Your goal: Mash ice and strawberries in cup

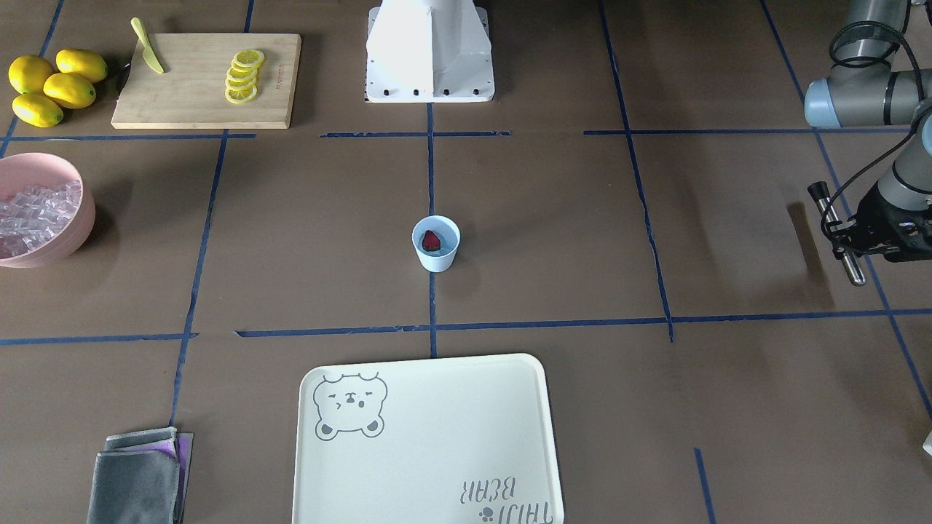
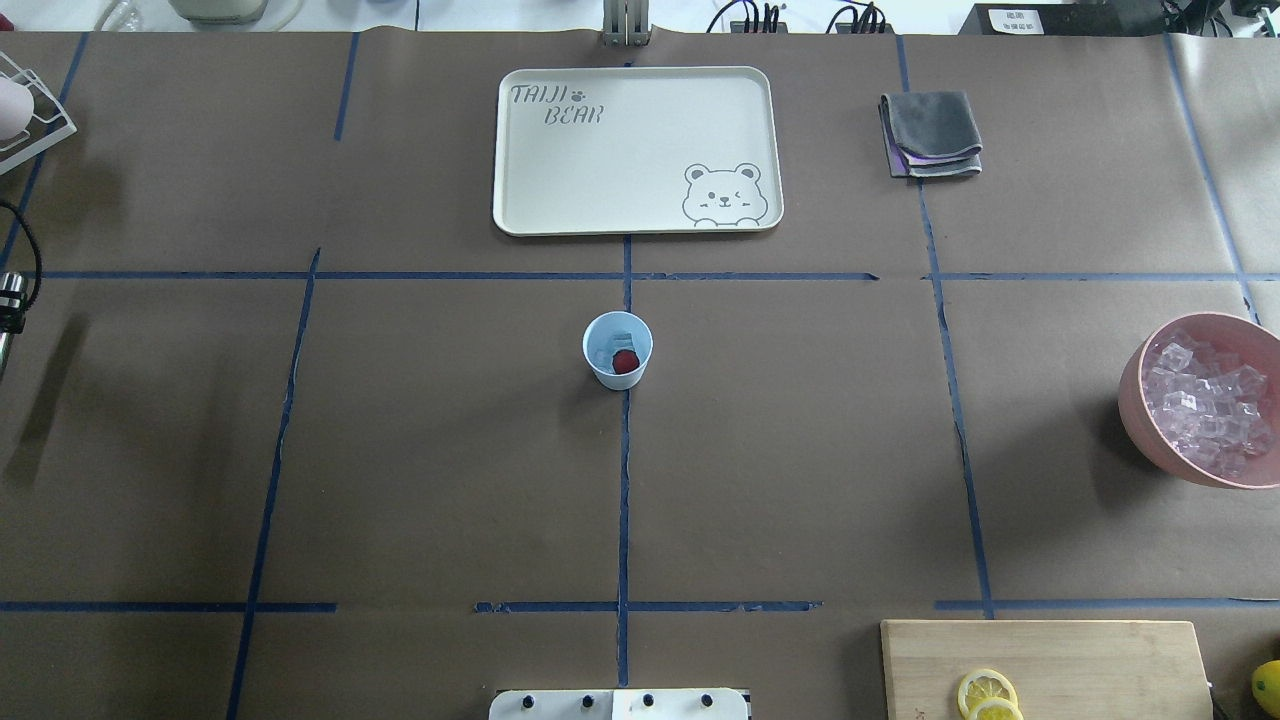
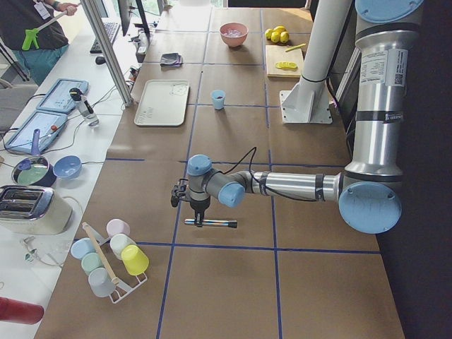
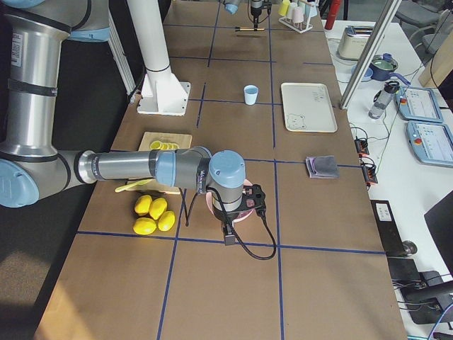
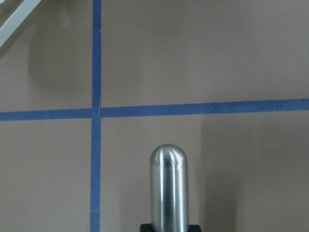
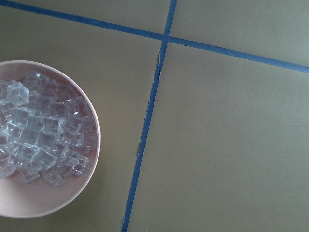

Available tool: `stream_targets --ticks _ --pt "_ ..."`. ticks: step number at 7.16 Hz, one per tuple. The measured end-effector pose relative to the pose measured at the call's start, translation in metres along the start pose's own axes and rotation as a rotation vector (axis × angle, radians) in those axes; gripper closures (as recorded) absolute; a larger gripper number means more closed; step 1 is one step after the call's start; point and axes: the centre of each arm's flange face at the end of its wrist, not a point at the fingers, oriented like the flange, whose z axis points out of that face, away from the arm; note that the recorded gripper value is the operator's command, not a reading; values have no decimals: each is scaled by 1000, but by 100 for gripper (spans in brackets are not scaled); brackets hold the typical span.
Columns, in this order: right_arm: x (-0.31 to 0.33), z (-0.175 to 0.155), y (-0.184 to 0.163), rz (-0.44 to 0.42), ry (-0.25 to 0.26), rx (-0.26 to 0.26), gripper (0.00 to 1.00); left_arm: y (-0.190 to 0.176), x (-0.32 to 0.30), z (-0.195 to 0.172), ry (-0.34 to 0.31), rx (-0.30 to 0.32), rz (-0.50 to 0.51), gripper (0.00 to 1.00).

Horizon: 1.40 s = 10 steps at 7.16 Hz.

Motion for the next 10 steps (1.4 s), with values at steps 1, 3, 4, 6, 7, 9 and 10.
stream_targets --ticks 1,3,4,6,7,9,10 --pt "0 0 0 0 0 0 0 1 2 0 17 -11 1 0" --pt "0 -1 -1 0 0 1 1 1 11 -12 71 -24 43 0" --pt "0 -1 -1 0 1 2 1 -4 3 -30 120 -19 90 0" --pt "-1 -1 -2 -1 1 3 1 -21 -64 -82 127 4 163 0" --pt "-1 -1 -2 -1 0 3 1 -22 -103 -106 108 -22 182 0" --pt "-1 -1 -2 -2 0 3 0 -9 -169 -144 112 -65 134 0" --pt "-1 -1 -3 -2 -1 3 1 1 -184 -151 126 -69 90 0"
